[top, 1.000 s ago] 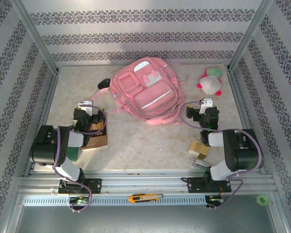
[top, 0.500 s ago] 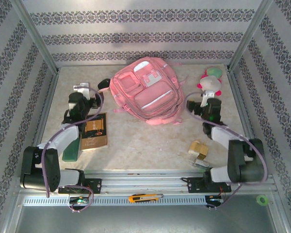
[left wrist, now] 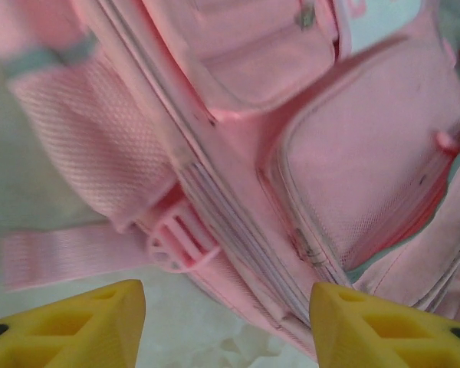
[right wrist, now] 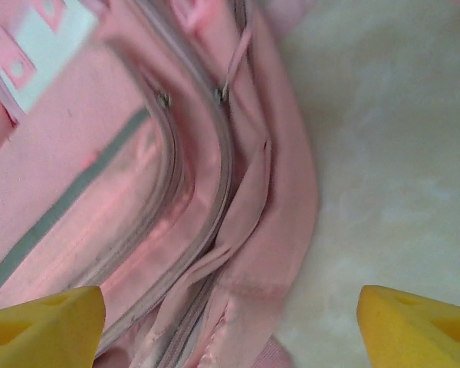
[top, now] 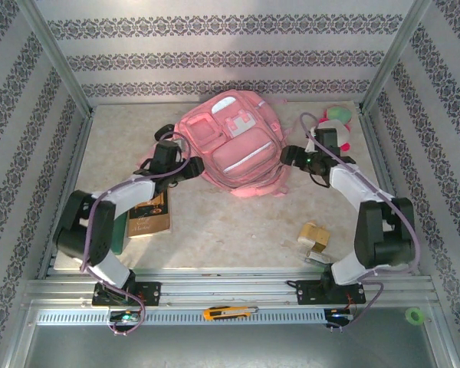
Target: Pack the student bag
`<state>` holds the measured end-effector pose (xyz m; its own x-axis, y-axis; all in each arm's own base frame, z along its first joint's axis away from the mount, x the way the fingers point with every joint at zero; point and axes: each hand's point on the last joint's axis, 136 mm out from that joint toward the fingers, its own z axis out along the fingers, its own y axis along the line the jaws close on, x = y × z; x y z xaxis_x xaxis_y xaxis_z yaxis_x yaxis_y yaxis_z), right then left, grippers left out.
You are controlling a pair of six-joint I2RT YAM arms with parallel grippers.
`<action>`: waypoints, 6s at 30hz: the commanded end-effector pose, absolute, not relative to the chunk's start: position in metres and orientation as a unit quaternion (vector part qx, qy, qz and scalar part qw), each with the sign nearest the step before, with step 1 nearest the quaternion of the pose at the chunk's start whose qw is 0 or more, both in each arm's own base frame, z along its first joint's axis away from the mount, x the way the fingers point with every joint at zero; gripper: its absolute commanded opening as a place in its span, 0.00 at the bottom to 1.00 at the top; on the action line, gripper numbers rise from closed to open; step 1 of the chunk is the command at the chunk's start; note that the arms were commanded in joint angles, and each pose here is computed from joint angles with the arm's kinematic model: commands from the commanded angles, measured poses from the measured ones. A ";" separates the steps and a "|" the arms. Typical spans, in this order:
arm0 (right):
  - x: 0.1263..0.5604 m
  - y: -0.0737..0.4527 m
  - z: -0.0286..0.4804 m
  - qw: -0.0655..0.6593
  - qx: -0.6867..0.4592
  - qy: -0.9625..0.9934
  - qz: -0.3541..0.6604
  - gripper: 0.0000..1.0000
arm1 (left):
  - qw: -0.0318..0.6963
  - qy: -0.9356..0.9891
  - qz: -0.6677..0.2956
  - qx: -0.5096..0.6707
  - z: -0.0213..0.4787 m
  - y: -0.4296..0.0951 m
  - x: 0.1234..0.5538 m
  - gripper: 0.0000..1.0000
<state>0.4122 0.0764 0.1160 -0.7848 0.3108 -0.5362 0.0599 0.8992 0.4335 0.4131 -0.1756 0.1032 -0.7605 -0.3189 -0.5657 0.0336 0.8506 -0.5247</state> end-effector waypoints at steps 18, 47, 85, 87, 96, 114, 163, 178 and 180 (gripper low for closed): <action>0.340 0.167 0.042 0.155 0.068 0.952 0.256 0.44 | 0.261 0.922 -0.278 -0.065 0.037 -0.235 0.395 0.32; 0.355 0.130 0.139 0.259 0.088 0.922 0.275 0.65 | 0.334 0.919 -0.212 -0.013 0.116 -0.223 0.390 0.49; 0.284 0.165 0.234 0.419 -0.027 0.841 0.341 0.56 | 0.385 0.693 -0.173 0.584 0.155 -0.244 0.250 0.60; 0.280 0.166 0.236 0.423 -0.039 0.837 0.345 0.56 | 0.368 0.672 -0.153 0.624 0.137 -0.253 0.243 0.60; 0.278 0.171 0.221 0.413 -0.037 0.834 0.364 0.56 | 0.353 0.645 -0.082 0.673 0.090 -0.279 0.258 0.67; 0.272 0.161 0.205 0.413 -0.027 0.834 0.365 0.57 | 0.366 0.672 -0.061 0.641 0.084 -0.290 0.277 0.03; 0.309 0.254 0.077 0.393 -0.329 0.769 0.381 0.39 | 0.442 0.608 -0.198 0.629 0.269 -0.196 0.275 0.00; 0.286 0.237 0.098 0.407 -0.308 0.767 0.389 0.00 | 0.448 0.675 -0.064 0.582 0.242 -0.164 0.314 0.00; 0.284 0.236 0.105 0.412 -0.308 0.764 0.389 0.00 | 0.446 0.684 -0.049 0.575 0.240 -0.161 0.317 0.00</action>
